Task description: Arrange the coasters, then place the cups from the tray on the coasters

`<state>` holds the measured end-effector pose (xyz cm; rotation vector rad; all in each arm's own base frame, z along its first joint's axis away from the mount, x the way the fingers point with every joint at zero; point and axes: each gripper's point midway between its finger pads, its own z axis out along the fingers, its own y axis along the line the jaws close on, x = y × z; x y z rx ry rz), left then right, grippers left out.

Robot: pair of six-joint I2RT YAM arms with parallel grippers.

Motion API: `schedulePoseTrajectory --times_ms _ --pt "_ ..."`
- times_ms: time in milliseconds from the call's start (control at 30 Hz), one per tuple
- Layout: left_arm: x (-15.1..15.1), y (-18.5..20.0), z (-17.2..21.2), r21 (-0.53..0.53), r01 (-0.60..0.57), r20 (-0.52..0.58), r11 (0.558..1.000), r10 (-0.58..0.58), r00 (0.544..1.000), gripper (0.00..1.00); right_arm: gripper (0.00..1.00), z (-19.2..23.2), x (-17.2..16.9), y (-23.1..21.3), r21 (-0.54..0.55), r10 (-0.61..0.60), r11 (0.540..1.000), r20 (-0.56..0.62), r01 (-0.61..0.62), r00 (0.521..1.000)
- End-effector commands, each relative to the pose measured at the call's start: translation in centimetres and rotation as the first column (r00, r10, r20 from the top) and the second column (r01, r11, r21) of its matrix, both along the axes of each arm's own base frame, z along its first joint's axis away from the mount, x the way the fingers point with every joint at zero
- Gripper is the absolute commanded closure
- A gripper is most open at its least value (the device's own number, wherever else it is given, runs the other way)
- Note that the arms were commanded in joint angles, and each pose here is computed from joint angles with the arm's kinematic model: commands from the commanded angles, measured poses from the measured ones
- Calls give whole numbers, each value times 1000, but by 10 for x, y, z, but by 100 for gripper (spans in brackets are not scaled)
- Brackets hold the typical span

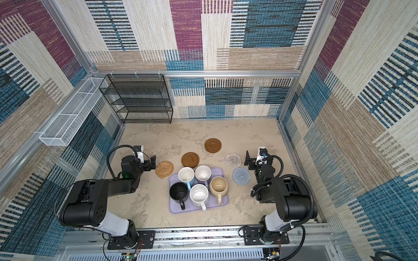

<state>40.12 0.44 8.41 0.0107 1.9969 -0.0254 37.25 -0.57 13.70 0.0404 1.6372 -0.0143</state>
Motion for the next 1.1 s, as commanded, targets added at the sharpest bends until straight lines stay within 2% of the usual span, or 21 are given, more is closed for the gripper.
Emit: schedulePoseTrajectory --times_ms 0,333,400,533,633,700,800,867,933,967,1033,1067 --pt "4 1 8 11 2 35 1000 -2 999 1 0 7 1 2 7 7 1000 27 -7 1000" --pt "3 3 10 14 -14 41 1000 14 999 1 0 8 0 1 9 5 1000 30 -5 1000" --pt "2 5 14 12 -26 51 1000 26 998 1 0 14 1 -4 18 -27 999 35 26 999" --pt "-3 5 36 28 -36 64 999 34 997 1 0 35 1 1 12 2 1000 35 -2 999" --pt "-6 4 49 19 -32 31 999 31 999 1 0 53 0 0 59 -7 998 29 5 1000" --pt "-9 -1 62 -15 -16 36 1000 16 999 1 0 70 1 8 84 39 996 28 -42 999" --pt "-13 -15 93 -144 34 143 989 -13 990 1 0 99 -4 30 102 164 980 63 -170 984" --pt "-17 -19 122 -287 53 268 956 27 963 1 0 122 -11 31 119 170 976 106 -182 980" --pt "-28 -17 140 -441 49 323 896 107 940 1 0 142 -20 23 163 122 976 150 -146 981" --pt "-32 -16 144 -491 50 328 870 131 935 1 0 146 -24 17 204 85 972 161 -118 983" --pt "-42 -16 146 -626 30 274 779 184 944 1 0 143 -32 0 364 -31 931 125 -16 992" --pt "-47 -18 144 -656 20 245 754 189 951 1 0 140 -36 -3 402 -48 916 106 1 993"
